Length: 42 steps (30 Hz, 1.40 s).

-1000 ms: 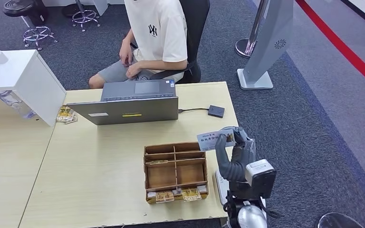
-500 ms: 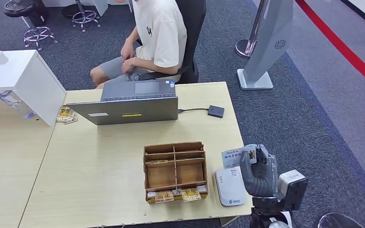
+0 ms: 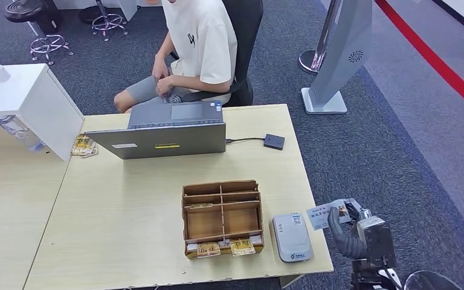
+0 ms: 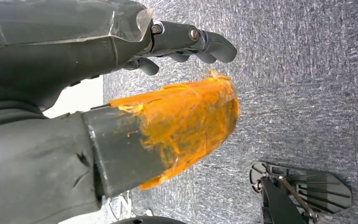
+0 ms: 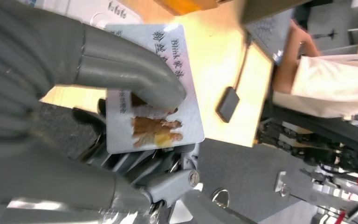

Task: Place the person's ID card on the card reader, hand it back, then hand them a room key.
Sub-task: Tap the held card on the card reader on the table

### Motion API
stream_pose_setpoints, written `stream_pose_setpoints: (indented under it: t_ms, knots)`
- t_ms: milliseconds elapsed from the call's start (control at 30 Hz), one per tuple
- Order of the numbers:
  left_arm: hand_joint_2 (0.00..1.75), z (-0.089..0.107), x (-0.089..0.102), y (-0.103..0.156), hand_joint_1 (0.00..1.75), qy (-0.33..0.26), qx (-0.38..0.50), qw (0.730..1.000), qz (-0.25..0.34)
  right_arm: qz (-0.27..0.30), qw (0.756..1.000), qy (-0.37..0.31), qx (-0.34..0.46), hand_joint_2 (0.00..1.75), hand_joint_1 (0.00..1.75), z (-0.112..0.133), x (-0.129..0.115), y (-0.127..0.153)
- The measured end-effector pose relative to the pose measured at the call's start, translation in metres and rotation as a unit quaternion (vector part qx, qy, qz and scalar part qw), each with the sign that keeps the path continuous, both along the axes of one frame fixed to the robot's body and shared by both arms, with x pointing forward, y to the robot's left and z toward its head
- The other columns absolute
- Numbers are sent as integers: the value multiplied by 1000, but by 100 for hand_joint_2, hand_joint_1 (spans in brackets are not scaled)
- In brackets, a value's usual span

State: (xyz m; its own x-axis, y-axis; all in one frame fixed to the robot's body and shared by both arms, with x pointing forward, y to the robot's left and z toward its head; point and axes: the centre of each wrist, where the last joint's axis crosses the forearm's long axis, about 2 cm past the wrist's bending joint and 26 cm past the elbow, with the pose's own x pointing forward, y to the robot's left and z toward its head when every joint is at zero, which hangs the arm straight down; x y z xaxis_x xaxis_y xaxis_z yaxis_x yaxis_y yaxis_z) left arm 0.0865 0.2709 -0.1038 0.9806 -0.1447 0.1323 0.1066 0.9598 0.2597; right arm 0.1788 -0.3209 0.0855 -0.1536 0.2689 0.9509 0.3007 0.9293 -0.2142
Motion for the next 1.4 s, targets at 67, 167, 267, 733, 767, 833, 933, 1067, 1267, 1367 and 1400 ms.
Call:
stream_pose_setpoints:
  t_ms: [67,167,267,733,767,833,933,1067,1267,1367,1400]
  knots:
    - [0,0,0,0,0,0,0,1000,1,-16,998,23,-50,175,175,-8,1,-5]
    - [0,0,0,0,0,1,-1,1000,3,-32,992,51,-108,175,175,-19,2,-8]
    - [0,0,-1,0,0,1,-1,1000,4,-34,989,67,-129,175,175,-27,5,-8]
    - [0,-1,-4,0,0,4,-2,1000,8,-29,985,92,-146,175,175,-39,14,-5]
    - [0,-1,-5,0,0,4,-2,1000,9,-28,985,91,-142,175,175,-39,14,-5]
    - [0,-1,-5,0,0,3,-3,1000,10,-25,987,89,-129,175,175,-39,15,-4]
    - [0,-1,-6,0,0,2,-3,1000,12,-6,991,90,-94,175,175,-39,16,-4]
    - [0,-1,-7,0,0,-1,-4,1000,12,26,994,93,-53,175,175,-39,17,-2]
    - [0,-2,-8,0,0,-1,-5,1000,15,44,992,98,-69,175,175,-38,18,5]
    - [0,-2,-9,0,0,1,-5,1000,19,49,990,102,-83,175,175,-40,18,10]
    - [0,-2,-10,0,0,1,-5,1000,20,51,989,104,-87,175,175,-40,18,12]
